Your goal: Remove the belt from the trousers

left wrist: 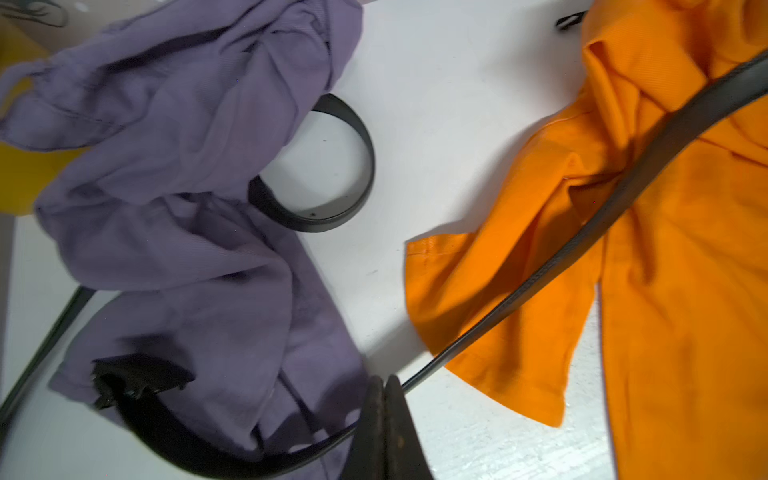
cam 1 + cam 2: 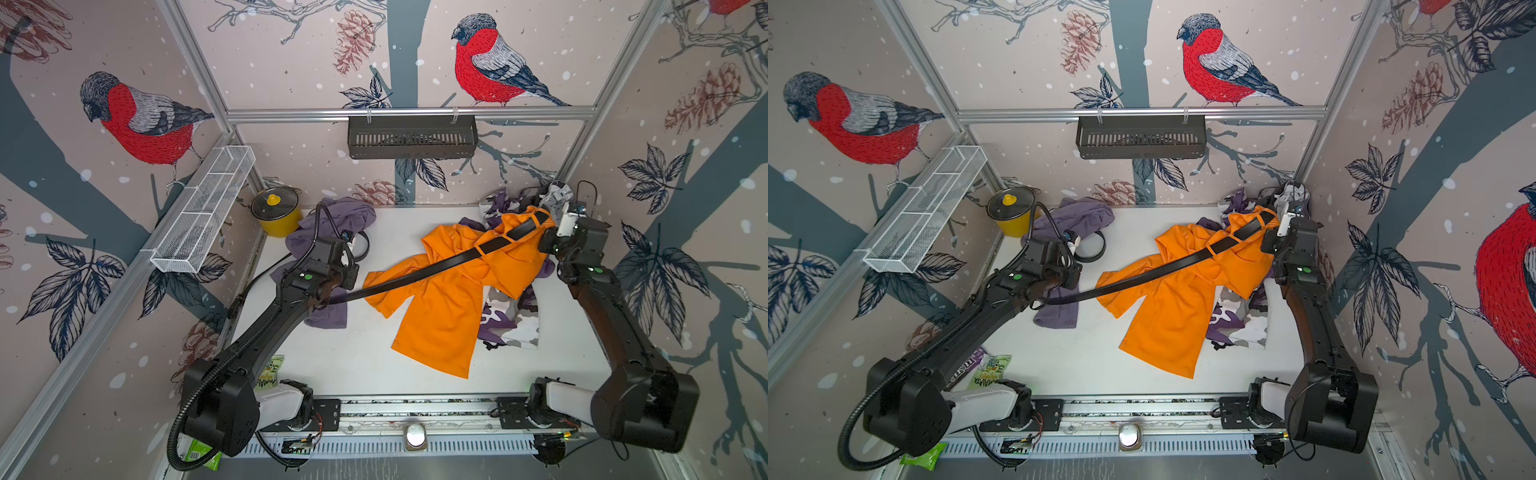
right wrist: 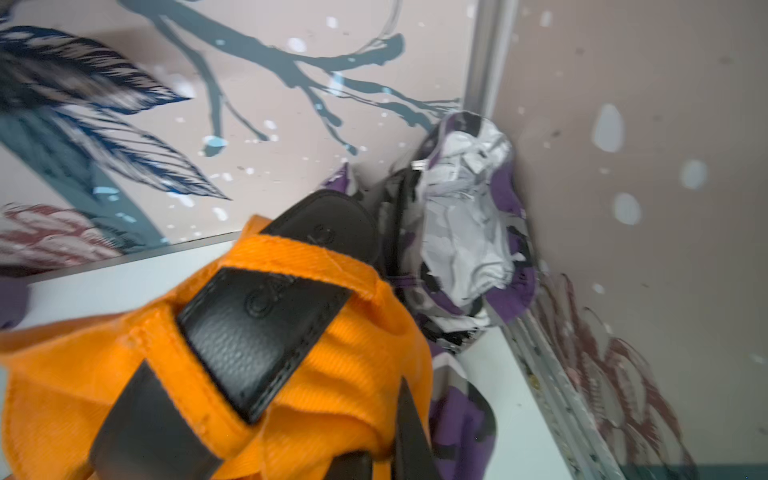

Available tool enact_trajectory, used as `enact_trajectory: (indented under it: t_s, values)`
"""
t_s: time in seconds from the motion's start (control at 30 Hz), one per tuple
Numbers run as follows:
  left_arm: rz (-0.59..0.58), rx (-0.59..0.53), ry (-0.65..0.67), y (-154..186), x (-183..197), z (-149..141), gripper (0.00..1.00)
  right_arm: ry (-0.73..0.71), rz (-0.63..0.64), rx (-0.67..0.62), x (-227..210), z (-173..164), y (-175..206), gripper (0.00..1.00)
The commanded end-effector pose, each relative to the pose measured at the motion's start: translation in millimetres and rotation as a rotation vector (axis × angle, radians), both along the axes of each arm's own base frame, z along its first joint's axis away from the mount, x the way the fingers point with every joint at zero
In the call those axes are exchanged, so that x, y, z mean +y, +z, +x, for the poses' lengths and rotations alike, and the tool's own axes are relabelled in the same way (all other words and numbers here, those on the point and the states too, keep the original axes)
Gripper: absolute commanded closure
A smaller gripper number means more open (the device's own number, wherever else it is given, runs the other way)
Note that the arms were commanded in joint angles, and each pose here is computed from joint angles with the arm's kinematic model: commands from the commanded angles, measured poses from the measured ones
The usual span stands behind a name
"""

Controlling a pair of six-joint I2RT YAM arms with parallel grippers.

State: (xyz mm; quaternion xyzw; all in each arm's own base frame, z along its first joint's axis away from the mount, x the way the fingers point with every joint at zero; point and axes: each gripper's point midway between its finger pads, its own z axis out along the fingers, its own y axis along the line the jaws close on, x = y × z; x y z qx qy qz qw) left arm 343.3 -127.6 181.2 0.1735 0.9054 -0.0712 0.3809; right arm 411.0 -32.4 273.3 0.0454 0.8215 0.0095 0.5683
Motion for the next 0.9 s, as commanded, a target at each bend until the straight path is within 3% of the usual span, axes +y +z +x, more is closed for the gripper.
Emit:
enact_trajectory:
  t_s: [0.0,0.03,0.07,0.13,0.17,0.3,0.5,0.7,0.87]
  values:
    - [-0.120,-0.047,-0.133,29,-32,3,0.89,0.092,-0.013,-0.087,27,3,29,1.00]
    - [-0.147,-0.068,-0.175,39,-43,3,0.67,0.110,0.001,-0.088,33,1,32,1.00]
    - [-0.169,-0.099,-0.216,49,-57,3,0.53,0.132,0.013,-0.094,40,-2,37,1.00]
    - [-0.197,-0.156,-0.326,65,-92,-3,0.32,0.170,0.036,-0.119,52,-7,51,1.00]
    - [-0.214,-0.179,-0.377,69,-110,-4,0.26,0.190,0.057,-0.131,56,-11,59,1.00]
    - [-0.305,-0.151,-0.534,55,-177,-5,0.17,0.218,0.114,-0.152,63,-18,81,1.00]
    - [-0.304,-0.094,-0.612,17,-247,20,0.10,0.231,0.180,-0.125,58,-19,74,1.00]
    - [-0.336,-0.132,-0.676,10,-280,42,0.06,0.394,0.224,-0.205,85,-34,105,1.00]
    - [-0.369,-0.122,-0.764,10,-292,35,0.04,0.447,0.223,-0.241,93,-47,131,1.00]
